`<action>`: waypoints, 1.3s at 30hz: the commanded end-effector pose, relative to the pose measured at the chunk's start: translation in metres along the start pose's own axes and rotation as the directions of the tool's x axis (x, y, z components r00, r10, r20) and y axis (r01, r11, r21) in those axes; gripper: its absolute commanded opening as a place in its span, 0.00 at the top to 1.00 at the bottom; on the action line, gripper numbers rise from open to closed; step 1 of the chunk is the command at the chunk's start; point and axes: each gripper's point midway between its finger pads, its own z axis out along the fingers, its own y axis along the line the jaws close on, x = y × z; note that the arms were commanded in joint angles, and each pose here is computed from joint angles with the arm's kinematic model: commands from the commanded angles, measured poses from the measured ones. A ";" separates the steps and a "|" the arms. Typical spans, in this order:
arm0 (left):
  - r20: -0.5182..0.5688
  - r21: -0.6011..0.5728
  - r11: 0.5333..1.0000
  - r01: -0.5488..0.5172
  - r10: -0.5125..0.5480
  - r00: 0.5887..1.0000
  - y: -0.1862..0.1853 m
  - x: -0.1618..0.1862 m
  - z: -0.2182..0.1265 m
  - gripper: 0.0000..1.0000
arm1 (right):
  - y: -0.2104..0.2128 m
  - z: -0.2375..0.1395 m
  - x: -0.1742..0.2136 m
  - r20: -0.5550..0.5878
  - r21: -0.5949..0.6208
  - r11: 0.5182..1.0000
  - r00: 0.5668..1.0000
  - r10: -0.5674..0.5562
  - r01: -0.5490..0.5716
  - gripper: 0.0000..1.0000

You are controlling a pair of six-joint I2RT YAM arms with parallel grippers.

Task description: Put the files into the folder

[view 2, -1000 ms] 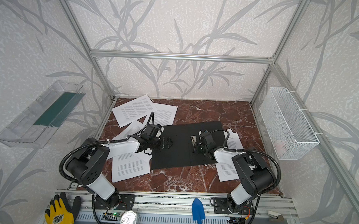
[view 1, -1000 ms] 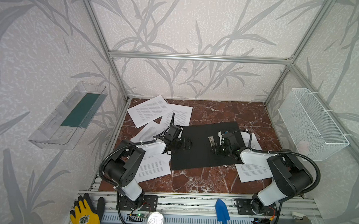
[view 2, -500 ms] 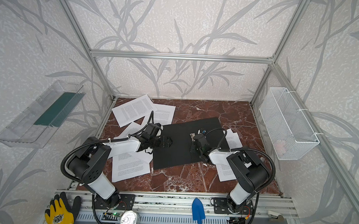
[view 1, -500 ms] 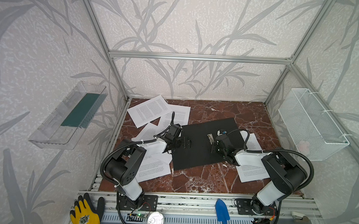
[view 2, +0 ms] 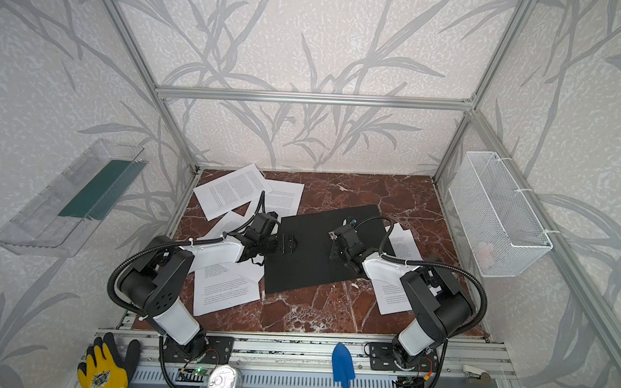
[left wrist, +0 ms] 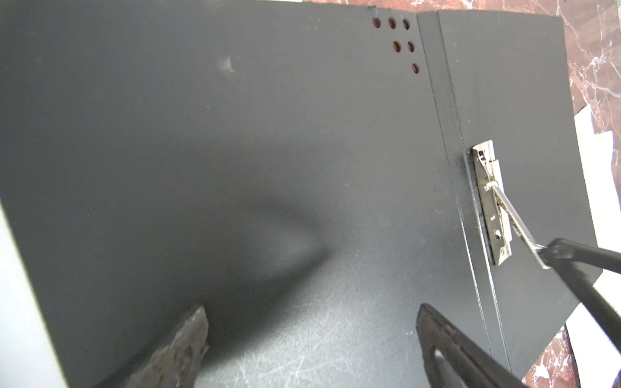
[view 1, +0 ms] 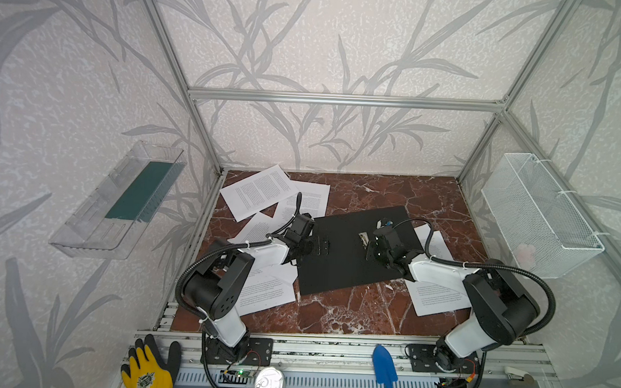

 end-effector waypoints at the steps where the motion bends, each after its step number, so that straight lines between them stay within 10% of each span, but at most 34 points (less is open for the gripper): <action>1: -0.326 -0.270 0.962 0.039 -0.129 0.937 0.079 0.103 0.004 0.01 | -0.008 -0.014 0.014 -0.121 0.023 0.996 0.989 -0.086 0.090 0.86; 3: -0.324 -0.260 0.965 0.042 -0.128 0.937 0.077 0.101 0.005 0.01 | 0.005 -0.024 0.005 -0.106 -0.030 0.994 0.989 -0.107 0.104 0.54; 6: -0.325 -0.247 0.968 0.042 -0.124 0.938 0.074 0.101 0.005 0.01 | 0.005 -0.043 -0.005 -0.058 -0.036 0.995 0.994 -0.097 0.095 0.43; 19: -0.328 -0.203 0.978 0.049 -0.115 0.938 0.064 0.097 0.005 0.01 | 0.010 -0.049 0.023 -0.097 -0.154 0.984 0.990 -0.103 0.087 0.90; 39: -0.329 -0.192 0.981 0.033 -0.096 0.940 0.063 0.096 0.003 0.01 | 0.026 0.023 -0.002 -0.290 -0.407 0.894 0.954 0.069 -0.188 0.99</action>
